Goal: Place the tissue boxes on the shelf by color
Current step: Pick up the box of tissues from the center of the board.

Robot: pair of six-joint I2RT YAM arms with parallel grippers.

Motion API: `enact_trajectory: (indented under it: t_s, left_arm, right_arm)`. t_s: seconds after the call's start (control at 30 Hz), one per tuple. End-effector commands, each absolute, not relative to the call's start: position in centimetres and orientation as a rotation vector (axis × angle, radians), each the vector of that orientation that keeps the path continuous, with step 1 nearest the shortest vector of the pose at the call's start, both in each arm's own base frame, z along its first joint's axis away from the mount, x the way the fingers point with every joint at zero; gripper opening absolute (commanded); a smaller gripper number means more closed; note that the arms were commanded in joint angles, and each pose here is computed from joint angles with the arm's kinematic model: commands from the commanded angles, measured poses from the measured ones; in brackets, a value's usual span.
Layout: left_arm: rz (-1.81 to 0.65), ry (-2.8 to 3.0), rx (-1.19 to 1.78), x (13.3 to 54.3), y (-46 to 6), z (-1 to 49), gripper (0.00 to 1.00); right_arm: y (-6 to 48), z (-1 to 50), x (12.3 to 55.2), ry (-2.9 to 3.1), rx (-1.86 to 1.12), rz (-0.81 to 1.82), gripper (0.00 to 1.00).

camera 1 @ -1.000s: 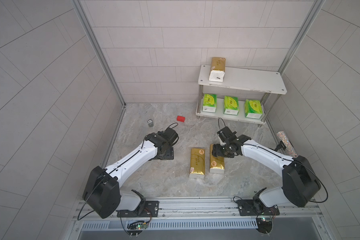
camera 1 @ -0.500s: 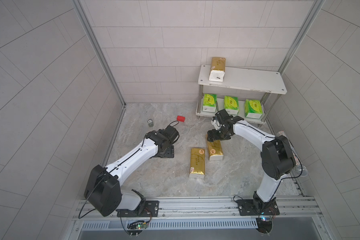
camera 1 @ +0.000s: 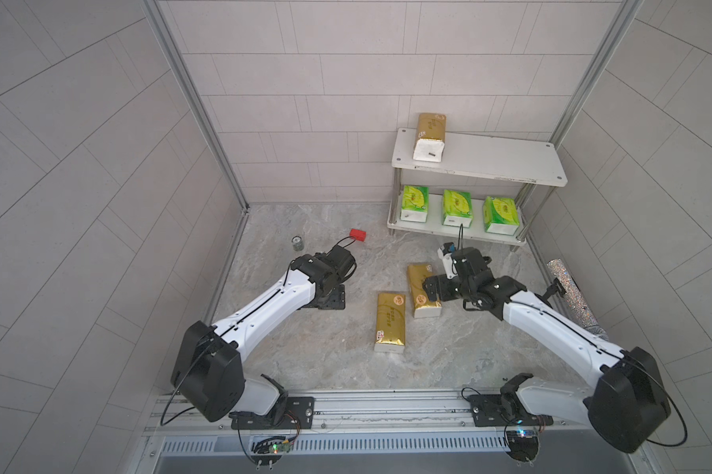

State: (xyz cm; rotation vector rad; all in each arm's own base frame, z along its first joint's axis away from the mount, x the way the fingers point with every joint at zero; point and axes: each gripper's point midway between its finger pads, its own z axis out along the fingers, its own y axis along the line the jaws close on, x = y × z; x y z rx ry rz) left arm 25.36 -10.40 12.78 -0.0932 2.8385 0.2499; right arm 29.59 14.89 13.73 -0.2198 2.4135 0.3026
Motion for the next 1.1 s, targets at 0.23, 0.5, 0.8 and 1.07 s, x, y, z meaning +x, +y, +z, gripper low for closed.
enact_trajectory:
  t_s: [0.23, 0.5, 0.8, 1.07]
  left_arm:
    - [0.287, 2.836, -0.067, 25.5, -10.2, 13.4, 0.95]
    - [0.298, 2.826, -0.072, 25.1, -9.7, 13.8, 0.95]
    - [0.309, 2.827, -0.070, 24.9, -9.5, 13.6, 0.95]
    - [0.310, 2.824, -0.062, 25.1, -9.6, 13.5, 0.95]
  right_arm:
    - [16.2, 13.2, 29.5, 2.244, -0.123, 0.216, 1.00]
    - [16.6, 10.9, 29.8, 2.292, -0.081, 0.182, 1.00]
    - [16.8, 7.8, 29.0, 2.361, -0.081, 0.168, 1.00]
    - [16.6, 5.6, 28.5, 2.377, -0.056, 0.142, 1.00]
